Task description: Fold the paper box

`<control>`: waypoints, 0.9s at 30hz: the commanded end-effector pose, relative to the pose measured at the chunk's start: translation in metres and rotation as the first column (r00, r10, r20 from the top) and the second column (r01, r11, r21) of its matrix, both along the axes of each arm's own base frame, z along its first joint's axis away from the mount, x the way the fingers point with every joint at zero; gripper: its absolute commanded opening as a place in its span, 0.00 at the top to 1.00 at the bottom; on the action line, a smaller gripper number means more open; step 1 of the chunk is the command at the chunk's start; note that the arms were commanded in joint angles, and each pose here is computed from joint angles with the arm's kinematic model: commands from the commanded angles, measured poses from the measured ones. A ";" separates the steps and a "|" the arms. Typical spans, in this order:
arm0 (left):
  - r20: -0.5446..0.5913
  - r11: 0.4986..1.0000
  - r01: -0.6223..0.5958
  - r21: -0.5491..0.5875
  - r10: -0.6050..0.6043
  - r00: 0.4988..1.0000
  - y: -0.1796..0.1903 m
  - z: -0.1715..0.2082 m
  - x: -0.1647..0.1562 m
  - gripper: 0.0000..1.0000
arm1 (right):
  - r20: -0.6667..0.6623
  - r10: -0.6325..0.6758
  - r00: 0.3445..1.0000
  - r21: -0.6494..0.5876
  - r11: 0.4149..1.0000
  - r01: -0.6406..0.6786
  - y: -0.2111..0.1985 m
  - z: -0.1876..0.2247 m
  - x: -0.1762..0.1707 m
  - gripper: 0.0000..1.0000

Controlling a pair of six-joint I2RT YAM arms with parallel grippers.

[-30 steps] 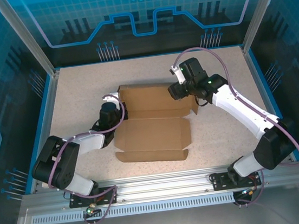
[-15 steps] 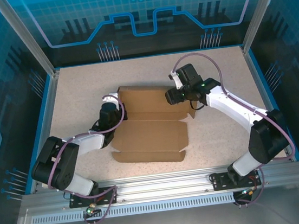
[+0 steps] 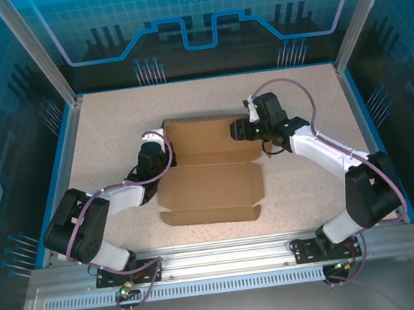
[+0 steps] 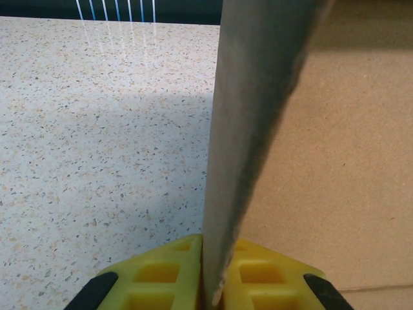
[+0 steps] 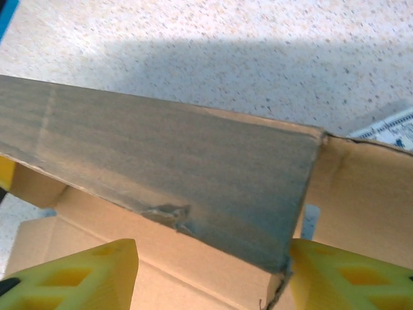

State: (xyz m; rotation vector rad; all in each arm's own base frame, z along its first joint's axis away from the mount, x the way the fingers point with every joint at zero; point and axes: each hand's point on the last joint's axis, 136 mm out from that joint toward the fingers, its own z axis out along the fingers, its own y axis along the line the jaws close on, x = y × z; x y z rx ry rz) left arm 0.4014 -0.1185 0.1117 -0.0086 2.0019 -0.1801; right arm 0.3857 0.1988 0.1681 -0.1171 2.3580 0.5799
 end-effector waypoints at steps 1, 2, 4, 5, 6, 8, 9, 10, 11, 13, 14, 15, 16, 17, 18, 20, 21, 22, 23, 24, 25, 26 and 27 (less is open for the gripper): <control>0.050 0.999 0.007 -0.032 -0.005 0.999 -0.004 0.013 0.002 0.86 | 0.069 0.012 0.998 0.088 0.996 -0.018 0.006 0.024 0.006 0.40; 0.047 0.999 0.005 -0.032 -0.004 0.999 -0.004 0.012 0.001 0.87 | 0.075 0.025 0.997 0.101 0.994 -0.032 0.009 0.025 0.005 0.41; 0.049 1.000 0.004 -0.031 -0.003 0.999 -0.004 0.012 0.001 0.87 | 0.087 0.045 0.995 0.127 0.990 -0.056 0.014 0.028 0.005 0.42; 0.050 0.999 0.004 -0.032 -0.002 0.999 -0.003 0.013 0.001 0.87 | 0.093 0.057 0.994 0.139 0.988 -0.069 0.017 0.029 0.005 0.42; 0.050 0.999 0.005 -0.032 -0.004 0.999 -0.004 0.013 0.001 0.86 | 0.096 0.066 0.993 0.147 0.986 -0.079 0.019 0.029 0.005 0.42; 0.050 1.000 0.003 -0.031 -0.001 0.999 -0.003 0.013 0.001 0.87 | 0.104 0.084 0.991 0.160 0.982 -0.100 0.021 0.031 0.004 0.42; 0.048 1.000 0.002 -0.030 -0.001 0.999 -0.003 0.012 0.001 0.86 | 0.106 0.091 0.990 0.162 0.981 -0.108 0.022 0.031 0.003 0.42; 0.047 1.000 0.003 -0.031 -0.002 0.999 -0.003 0.011 0.001 0.86 | 0.109 0.095 0.989 0.160 0.981 -0.112 0.021 0.032 0.002 0.41; 0.046 1.000 0.002 -0.029 -0.001 0.999 -0.003 0.011 0.001 0.86 | 0.105 0.096 0.990 0.150 0.983 -0.111 0.018 0.030 0.000 0.40; 0.044 1.000 -0.002 -0.028 0.003 0.999 -0.002 0.011 0.001 0.86 | 0.096 0.082 0.992 0.107 0.990 -0.092 0.009 0.025 -0.004 0.38; 0.043 1.000 -0.005 -0.028 0.006 0.999 -0.002 0.011 0.001 0.86 | 0.085 0.069 0.994 0.077 0.994 -0.076 0.003 0.021 -0.007 0.37; 0.043 1.000 -0.008 -0.026 0.009 0.999 -0.001 0.011 0.001 0.86 | 0.078 0.061 0.995 0.051 0.997 -0.065 -0.002 0.018 -0.009 0.36; 0.044 1.000 -0.009 -0.024 0.010 0.999 -0.001 0.012 0.001 0.86 | 0.066 0.046 0.997 0.022 0.999 -0.048 -0.009 0.013 -0.013 0.36; 0.045 1.000 -0.013 -0.024 0.014 0.999 0.000 0.013 0.000 0.86 | 0.061 0.038 0.997 0.004 0.999 -0.038 -0.013 0.011 -0.016 0.35; 0.047 1.000 -0.015 -0.023 0.016 0.999 0.001 0.013 0.000 0.86 | 0.048 0.030 0.998 -0.026 0.999 -0.028 -0.019 0.005 -0.021 0.35; 0.051 1.000 -0.017 -0.024 0.018 0.999 0.001 0.015 0.001 0.86 | 0.026 0.015 1.000 -0.072 0.997 -0.014 -0.028 -0.005 -0.030 0.34; 0.051 1.000 -0.017 -0.023 0.018 0.999 0.002 0.015 0.000 0.86 | 0.020 0.011 1.000 -0.085 0.996 -0.009 -0.031 -0.008 -0.033 0.34; 0.052 1.000 -0.018 -0.022 0.019 0.998 0.002 0.015 0.000 0.86 | 0.007 0.005 1.000 -0.107 0.994 -0.005 -0.035 -0.015 -0.038 0.33; 0.056 1.000 -0.019 -0.021 0.020 0.998 0.002 0.017 0.000 0.86 | -0.005 0.001 1.000 -0.123 0.992 -0.001 -0.039 -0.021 -0.043 0.33; 0.056 1.000 -0.021 -0.021 0.022 0.998 0.002 0.016 0.000 0.86 | -0.011 -0.006 1.000 -0.130 0.992 0.004 -0.041 -0.025 -0.046 0.33; 0.054 1.000 -0.020 -0.020 0.021 0.998 0.002 0.016 0.000 0.86 | -0.029 -0.010 1.000 -0.139 0.990 0.006 -0.044 -0.035 -0.052 0.33; 0.057 1.000 -0.019 -0.024 0.020 0.998 0.002 0.017 0.001 0.86 | -0.038 -0.016 0.999 -0.144 0.990 0.010 -0.045 -0.041 -0.056 0.33; 0.056 1.000 -0.017 -0.024 0.019 0.998 0.002 0.016 0.001 0.86 | -0.044 -0.021 0.999 -0.149 0.989 0.014 -0.046 -0.046 -0.059 0.33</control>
